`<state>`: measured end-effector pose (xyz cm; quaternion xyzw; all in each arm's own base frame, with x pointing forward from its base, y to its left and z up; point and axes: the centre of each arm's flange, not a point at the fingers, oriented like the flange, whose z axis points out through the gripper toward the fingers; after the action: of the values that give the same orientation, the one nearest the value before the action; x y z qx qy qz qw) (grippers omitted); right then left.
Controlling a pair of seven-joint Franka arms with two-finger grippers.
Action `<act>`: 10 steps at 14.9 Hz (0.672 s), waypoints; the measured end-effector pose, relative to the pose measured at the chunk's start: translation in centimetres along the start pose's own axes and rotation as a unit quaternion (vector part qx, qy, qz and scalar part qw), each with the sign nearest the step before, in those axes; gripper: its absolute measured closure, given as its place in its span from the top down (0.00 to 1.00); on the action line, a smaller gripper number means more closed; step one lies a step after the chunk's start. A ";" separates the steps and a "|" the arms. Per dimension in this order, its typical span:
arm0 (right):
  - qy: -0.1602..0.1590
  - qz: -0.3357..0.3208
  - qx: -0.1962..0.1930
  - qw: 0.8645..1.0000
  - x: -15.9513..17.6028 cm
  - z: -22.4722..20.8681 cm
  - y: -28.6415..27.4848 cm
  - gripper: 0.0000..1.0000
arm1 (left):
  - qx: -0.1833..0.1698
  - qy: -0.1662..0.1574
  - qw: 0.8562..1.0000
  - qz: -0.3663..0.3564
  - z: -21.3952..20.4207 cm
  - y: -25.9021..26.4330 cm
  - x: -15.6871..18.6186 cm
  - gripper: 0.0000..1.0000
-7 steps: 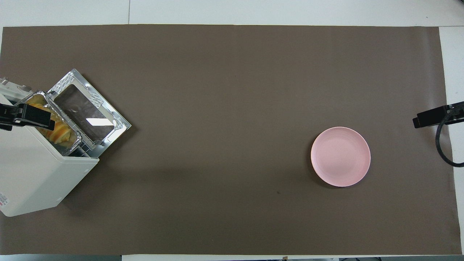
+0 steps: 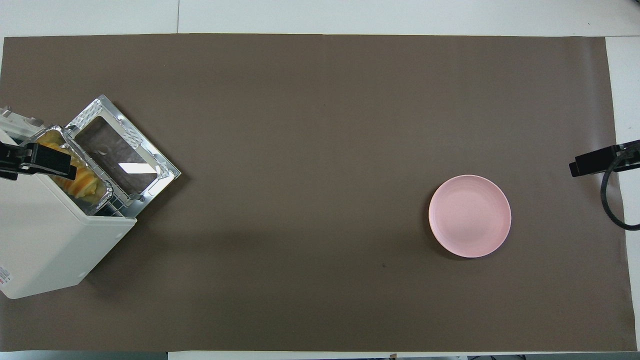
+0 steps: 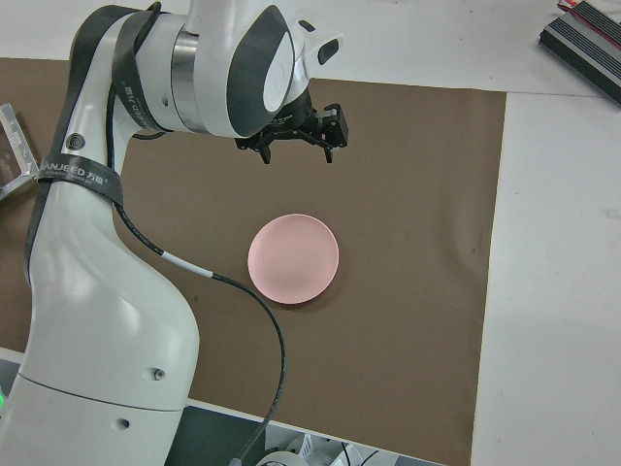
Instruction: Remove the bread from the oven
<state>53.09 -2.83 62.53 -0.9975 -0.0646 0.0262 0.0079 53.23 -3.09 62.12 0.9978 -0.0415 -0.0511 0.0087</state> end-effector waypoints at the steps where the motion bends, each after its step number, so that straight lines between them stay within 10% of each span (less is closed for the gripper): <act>1: 0.000 0.000 0.000 1.000 0.0 0.0 0.0 1.00 | 0.000 0.001 1.000 -0.002 0.0 -0.1 0.0 1.00; 5: 0.000 0.000 0.000 1.000 0.0 0.0 0.0 1.00 | 0.015 0.048 0.998 -0.048 -0.8 -0.9 1.0 1.00; 10: 0.000 0.000 0.000 1.000 0.0 0.0 0.0 1.00 | 0.056 0.017 0.990 -0.126 5.1 0.9 6.8 1.00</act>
<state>53.09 -2.83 62.53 -0.9975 -0.0646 0.0262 0.0079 59.42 -4.62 56.32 0.9947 0.0823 -0.0323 -0.0527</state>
